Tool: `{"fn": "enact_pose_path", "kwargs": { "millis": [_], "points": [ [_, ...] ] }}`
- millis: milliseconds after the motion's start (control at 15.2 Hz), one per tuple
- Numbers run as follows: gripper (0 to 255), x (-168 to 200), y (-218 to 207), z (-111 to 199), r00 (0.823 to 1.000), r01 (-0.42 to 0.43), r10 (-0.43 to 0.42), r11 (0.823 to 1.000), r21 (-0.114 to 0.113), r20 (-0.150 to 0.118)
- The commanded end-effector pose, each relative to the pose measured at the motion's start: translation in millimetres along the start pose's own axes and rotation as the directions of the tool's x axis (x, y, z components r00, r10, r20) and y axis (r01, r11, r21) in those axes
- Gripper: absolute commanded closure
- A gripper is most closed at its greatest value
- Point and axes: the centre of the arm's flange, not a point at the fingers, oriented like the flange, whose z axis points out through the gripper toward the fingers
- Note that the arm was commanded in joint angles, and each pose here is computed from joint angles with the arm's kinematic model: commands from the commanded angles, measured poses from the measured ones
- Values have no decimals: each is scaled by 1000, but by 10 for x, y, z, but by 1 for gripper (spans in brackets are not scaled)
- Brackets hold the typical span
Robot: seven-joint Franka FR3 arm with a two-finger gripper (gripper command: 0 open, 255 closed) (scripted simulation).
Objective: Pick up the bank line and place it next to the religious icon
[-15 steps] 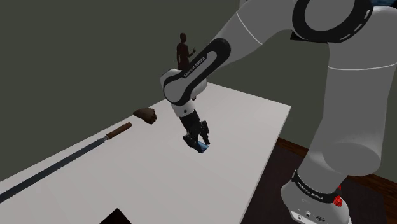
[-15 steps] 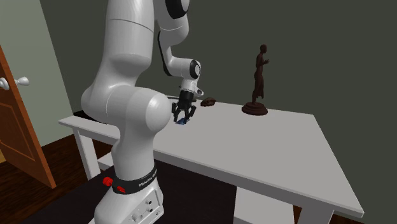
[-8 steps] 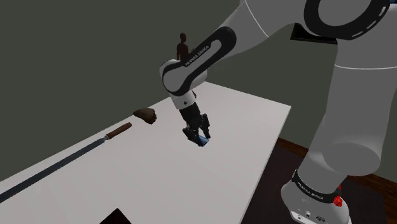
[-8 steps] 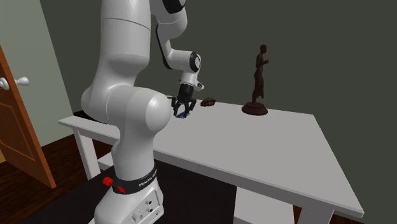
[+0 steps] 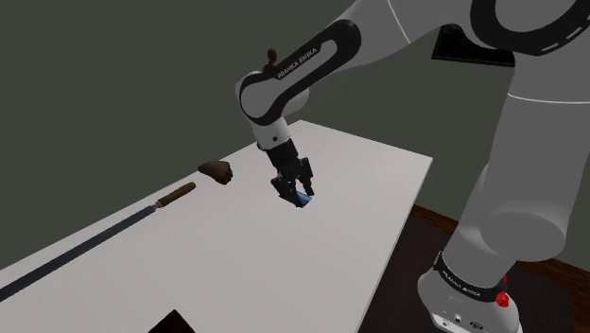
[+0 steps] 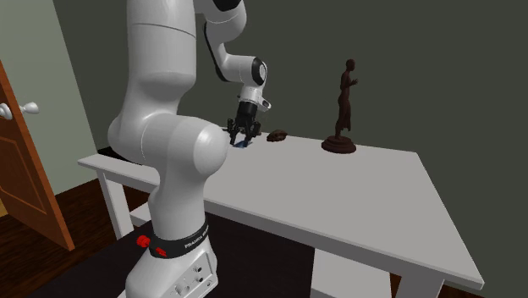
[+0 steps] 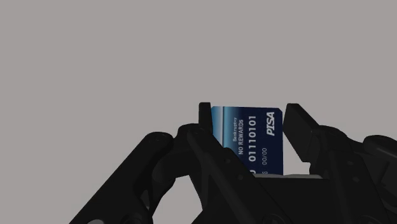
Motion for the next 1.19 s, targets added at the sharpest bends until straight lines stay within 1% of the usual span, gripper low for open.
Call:
{"fn": "enact_pose_path", "kwargs": {
  "millis": [0,1122],
  "points": [
    [255,-53,-4,-90,1000,0,0,1000,0,0],
    [255,-222,-2239,15,1000,0,0,1000,0,0]
  ]
}}
